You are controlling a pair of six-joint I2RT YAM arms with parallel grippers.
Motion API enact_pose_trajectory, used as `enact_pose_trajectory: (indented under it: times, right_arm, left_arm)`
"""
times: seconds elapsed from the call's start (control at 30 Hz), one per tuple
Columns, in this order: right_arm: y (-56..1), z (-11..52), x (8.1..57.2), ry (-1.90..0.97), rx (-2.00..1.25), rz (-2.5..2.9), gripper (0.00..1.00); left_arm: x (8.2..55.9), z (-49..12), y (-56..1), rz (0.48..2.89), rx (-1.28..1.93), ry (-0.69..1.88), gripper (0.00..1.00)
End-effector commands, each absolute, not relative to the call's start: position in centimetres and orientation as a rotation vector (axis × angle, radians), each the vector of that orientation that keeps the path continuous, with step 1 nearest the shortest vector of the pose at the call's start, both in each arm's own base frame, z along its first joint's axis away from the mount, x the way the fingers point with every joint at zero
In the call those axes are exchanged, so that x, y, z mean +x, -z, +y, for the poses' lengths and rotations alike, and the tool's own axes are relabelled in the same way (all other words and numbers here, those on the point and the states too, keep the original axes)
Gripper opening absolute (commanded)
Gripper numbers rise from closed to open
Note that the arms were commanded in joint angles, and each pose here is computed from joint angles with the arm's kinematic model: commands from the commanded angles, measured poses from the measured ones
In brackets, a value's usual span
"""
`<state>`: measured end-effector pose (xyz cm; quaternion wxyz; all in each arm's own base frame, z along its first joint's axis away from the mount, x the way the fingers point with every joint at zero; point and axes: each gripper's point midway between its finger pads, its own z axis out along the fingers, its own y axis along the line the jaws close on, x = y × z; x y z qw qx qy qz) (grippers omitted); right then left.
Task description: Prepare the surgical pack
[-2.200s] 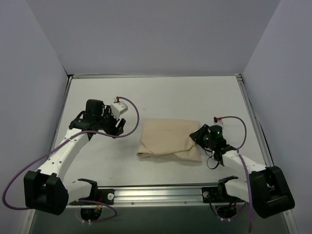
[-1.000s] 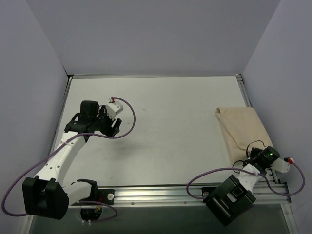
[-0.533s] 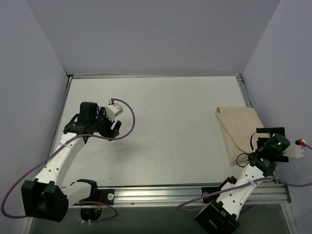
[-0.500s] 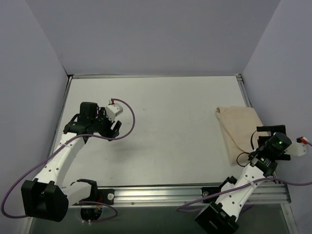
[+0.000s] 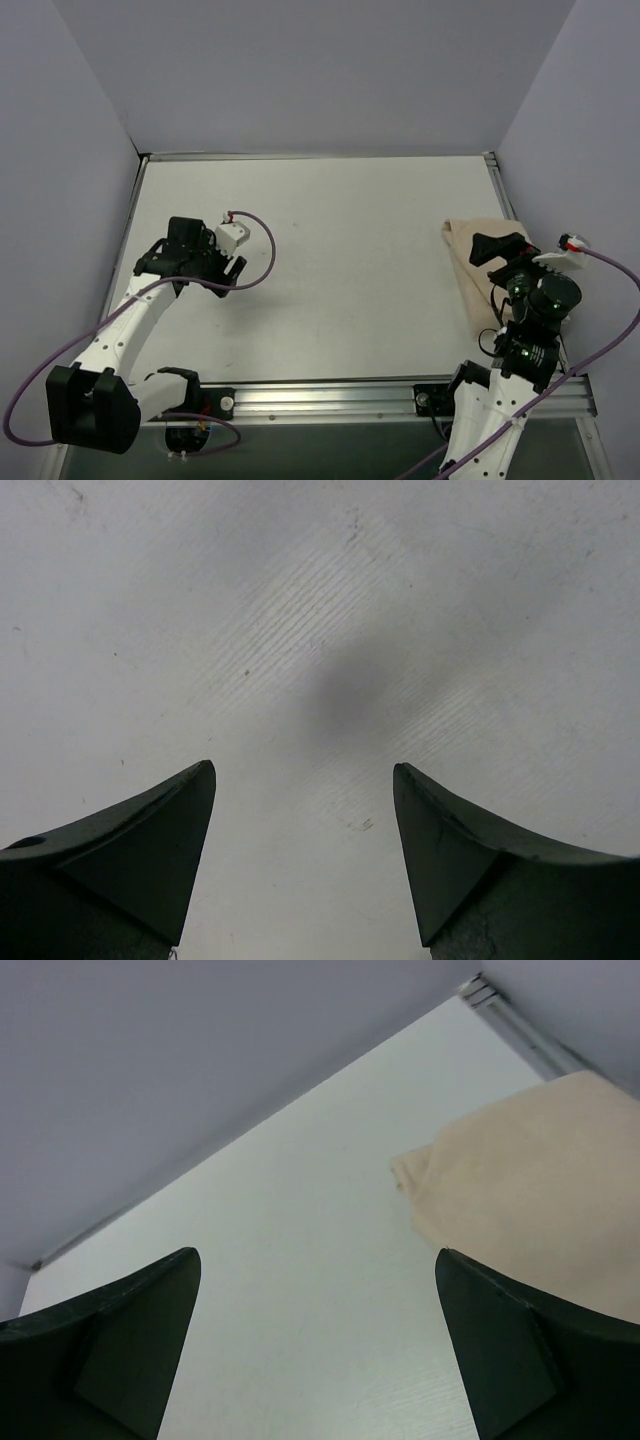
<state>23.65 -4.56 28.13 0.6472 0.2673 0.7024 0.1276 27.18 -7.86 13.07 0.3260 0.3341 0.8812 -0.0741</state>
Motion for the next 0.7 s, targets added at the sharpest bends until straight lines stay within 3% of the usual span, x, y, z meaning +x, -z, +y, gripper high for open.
enact_pose_trajectory:
  times: [0.0, 0.67]
  right_arm:
    - [-28.0, -0.3, 24.1, -0.434, 0.357, 1.628, 1.0]
    - [-26.8, -0.3, 23.1, -0.358, 0.327, 1.629, 1.0]
  left_arm:
    - [26.6, -6.0, -11.5, 2.376, 0.848, 0.09, 0.81]
    - [26.7, -3.8, -12.2, 2.351, 0.753, -0.045, 0.81]
